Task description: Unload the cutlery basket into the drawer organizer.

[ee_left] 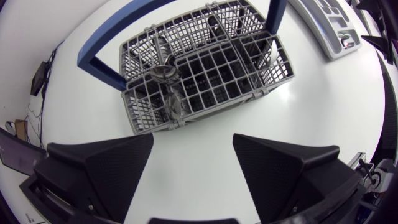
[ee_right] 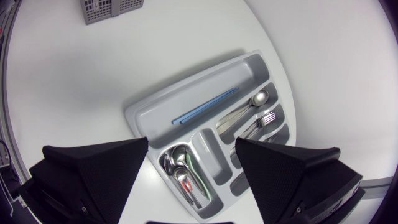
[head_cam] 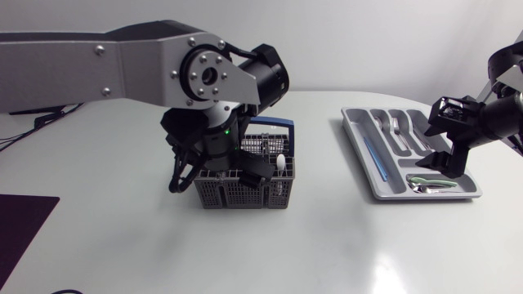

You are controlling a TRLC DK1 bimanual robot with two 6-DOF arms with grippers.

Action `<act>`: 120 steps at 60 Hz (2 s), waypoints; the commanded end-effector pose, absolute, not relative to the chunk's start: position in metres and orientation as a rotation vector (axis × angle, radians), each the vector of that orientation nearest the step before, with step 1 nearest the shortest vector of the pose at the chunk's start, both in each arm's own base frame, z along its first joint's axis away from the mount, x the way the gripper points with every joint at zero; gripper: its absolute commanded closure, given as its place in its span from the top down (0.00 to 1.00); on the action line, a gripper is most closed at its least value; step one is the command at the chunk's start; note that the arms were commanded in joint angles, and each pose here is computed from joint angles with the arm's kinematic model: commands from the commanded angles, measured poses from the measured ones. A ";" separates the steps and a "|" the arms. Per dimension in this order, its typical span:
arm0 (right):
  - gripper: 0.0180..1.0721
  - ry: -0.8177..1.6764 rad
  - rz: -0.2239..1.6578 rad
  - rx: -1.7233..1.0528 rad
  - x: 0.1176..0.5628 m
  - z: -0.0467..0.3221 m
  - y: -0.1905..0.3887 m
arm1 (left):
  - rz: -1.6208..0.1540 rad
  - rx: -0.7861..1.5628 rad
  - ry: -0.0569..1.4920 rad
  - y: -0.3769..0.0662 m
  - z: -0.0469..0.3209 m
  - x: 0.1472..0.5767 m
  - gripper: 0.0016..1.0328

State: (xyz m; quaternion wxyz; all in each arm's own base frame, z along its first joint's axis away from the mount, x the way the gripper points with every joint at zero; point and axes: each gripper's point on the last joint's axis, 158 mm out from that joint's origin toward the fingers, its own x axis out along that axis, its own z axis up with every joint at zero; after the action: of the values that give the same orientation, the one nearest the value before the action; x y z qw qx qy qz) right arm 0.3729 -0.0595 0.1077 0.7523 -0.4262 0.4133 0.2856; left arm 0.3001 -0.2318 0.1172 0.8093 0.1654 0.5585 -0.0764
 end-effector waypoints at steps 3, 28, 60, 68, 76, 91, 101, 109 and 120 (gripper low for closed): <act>0.96 0.872 0.567 -0.828 0.369 0.116 -0.038 | -0.071 0.318 1.192 -0.226 0.106 0.305 0.78; 0.95 0.803 0.537 -0.752 0.350 0.122 0.011 | 0.042 0.255 1.185 -0.221 0.091 0.310 0.60; 0.95 0.783 0.567 -0.760 0.326 0.113 0.057 | 0.112 0.215 1.132 -0.216 0.095 0.324 0.41; 0.95 0.778 0.573 -0.764 0.322 0.113 0.064 | 0.131 0.205 1.120 -0.216 0.093 0.327 0.41; 0.93 0.770 0.574 -0.763 0.320 0.115 0.069 | 0.140 0.195 1.102 -0.217 0.094 0.333 0.41; 0.93 0.762 0.591 -0.764 0.312 0.111 0.084 | 0.174 0.184 1.064 -0.218 0.095 0.342 0.28; 0.93 0.758 0.593 -0.765 0.311 0.108 0.085 | 0.196 0.183 1.055 -0.215 0.093 0.344 0.28; 0.92 0.757 0.595 -0.764 0.309 0.106 0.085 | 0.201 0.181 1.036 -0.218 0.096 0.345 0.16; 0.92 0.758 0.597 -0.768 0.306 0.103 0.085 | 0.211 0.216 0.999 -0.220 0.099 0.346 0.04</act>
State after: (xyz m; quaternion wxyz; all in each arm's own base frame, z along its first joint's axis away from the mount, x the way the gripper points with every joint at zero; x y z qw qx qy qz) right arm 0.3121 0.0854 0.1108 0.8156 -0.3657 0.3479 0.2828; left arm 0.3412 -0.2121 0.1000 0.8624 0.1140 0.4839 0.0957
